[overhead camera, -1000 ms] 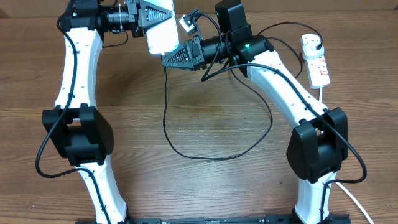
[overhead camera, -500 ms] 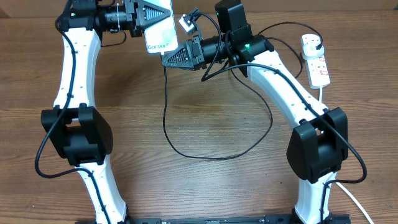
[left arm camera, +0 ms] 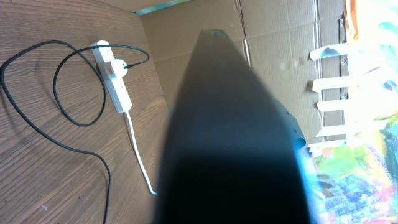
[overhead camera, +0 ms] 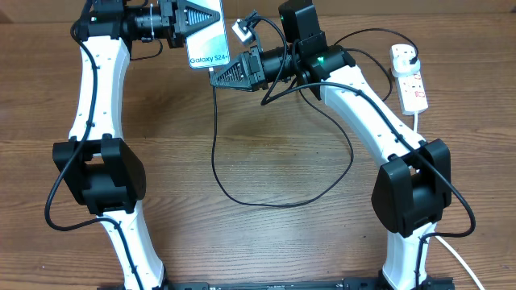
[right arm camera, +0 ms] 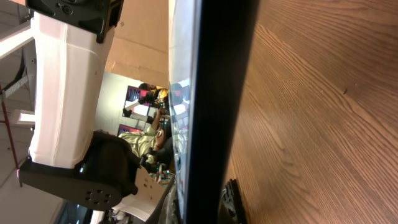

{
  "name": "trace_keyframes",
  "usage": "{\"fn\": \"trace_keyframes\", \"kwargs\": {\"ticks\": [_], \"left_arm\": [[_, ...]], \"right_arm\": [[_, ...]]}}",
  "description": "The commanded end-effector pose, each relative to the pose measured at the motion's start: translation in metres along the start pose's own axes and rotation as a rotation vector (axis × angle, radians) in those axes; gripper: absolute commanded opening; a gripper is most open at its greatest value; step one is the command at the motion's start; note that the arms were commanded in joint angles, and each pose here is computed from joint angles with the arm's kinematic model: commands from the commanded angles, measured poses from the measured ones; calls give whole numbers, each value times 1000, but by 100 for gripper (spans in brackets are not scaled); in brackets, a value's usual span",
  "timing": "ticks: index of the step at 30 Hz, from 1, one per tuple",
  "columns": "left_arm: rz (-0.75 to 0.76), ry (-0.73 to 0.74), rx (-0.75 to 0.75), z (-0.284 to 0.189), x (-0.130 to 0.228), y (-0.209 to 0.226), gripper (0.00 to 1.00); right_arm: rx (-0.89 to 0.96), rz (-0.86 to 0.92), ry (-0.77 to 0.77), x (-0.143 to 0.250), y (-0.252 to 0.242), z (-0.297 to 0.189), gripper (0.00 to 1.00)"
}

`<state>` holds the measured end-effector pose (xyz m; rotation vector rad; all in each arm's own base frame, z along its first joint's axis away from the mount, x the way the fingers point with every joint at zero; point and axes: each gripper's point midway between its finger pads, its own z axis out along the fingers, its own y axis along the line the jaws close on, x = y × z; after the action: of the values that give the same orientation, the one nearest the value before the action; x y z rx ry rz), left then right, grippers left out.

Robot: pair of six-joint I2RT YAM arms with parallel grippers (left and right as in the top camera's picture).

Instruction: Plug charger to phone and switch on socket

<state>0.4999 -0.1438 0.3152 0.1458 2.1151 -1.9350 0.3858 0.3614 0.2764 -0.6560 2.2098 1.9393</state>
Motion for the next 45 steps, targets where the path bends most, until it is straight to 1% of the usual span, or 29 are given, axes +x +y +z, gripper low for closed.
{"fn": "trace_keyframes", "kwargs": {"ticks": [1, 19, 31, 45], "left_arm": [[22, 14, 37, -5, 3, -18, 5], [23, 12, 36, -5, 3, -18, 4], [22, 14, 38, -5, 3, -18, 4], [12, 19, 39, -3, 5, -18, 4]], "right_arm": [[-8, -4, 3, -1, 0, 1, 4], [-27, -17, 11, -1, 4, 1, 4], [-21, -7, -13, -8, 3, -5, 4], [60, 45, -76, -18, -11, -5, 4]]}}
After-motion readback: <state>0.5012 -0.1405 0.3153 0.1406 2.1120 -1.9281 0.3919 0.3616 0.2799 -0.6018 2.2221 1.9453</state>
